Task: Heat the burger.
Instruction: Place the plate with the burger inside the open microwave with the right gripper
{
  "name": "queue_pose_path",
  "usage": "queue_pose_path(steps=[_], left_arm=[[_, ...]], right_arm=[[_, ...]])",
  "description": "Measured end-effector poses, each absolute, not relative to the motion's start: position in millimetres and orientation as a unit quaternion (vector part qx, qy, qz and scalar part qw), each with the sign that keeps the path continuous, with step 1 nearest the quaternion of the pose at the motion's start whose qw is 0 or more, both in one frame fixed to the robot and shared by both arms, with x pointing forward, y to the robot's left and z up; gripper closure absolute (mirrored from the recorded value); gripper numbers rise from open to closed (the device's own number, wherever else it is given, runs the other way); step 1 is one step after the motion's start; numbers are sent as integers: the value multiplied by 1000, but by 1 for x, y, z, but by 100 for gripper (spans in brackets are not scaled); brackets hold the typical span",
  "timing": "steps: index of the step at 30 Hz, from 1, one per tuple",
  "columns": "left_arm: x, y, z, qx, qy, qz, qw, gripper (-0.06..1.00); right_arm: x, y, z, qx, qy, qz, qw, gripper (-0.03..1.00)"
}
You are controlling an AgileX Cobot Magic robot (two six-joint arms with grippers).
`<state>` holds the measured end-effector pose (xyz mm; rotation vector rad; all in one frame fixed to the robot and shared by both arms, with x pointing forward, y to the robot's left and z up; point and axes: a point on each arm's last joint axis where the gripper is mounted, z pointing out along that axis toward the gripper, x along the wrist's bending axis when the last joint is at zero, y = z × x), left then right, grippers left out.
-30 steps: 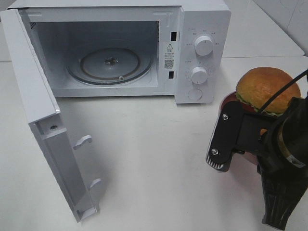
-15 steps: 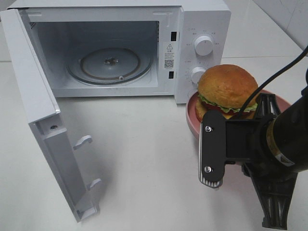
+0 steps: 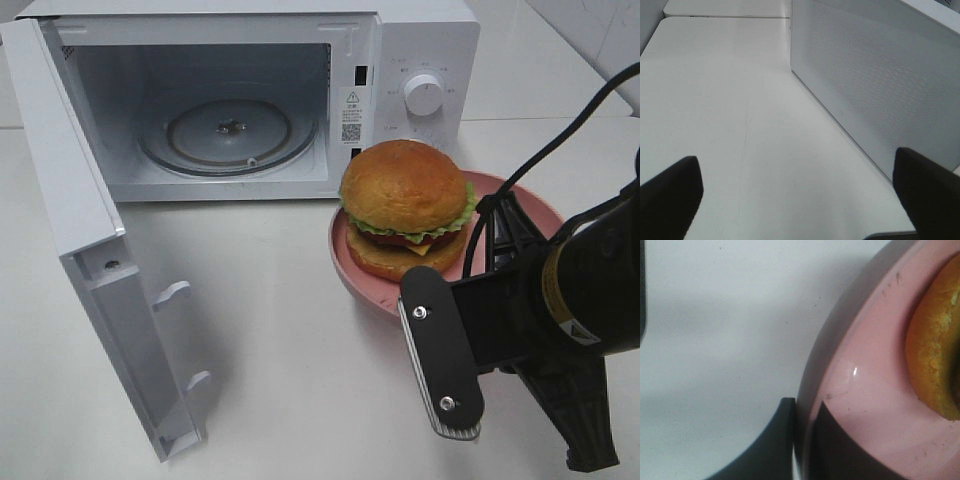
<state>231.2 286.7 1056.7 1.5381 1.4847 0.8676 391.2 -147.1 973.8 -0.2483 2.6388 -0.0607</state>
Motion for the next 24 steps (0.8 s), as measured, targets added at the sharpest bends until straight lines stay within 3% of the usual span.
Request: queue_pose_path(steps=[24], left_arm=[[231,287,1057,609,588,344,405,-3]], right_arm=[[400,-141,976,-196,944,6,267,92]])
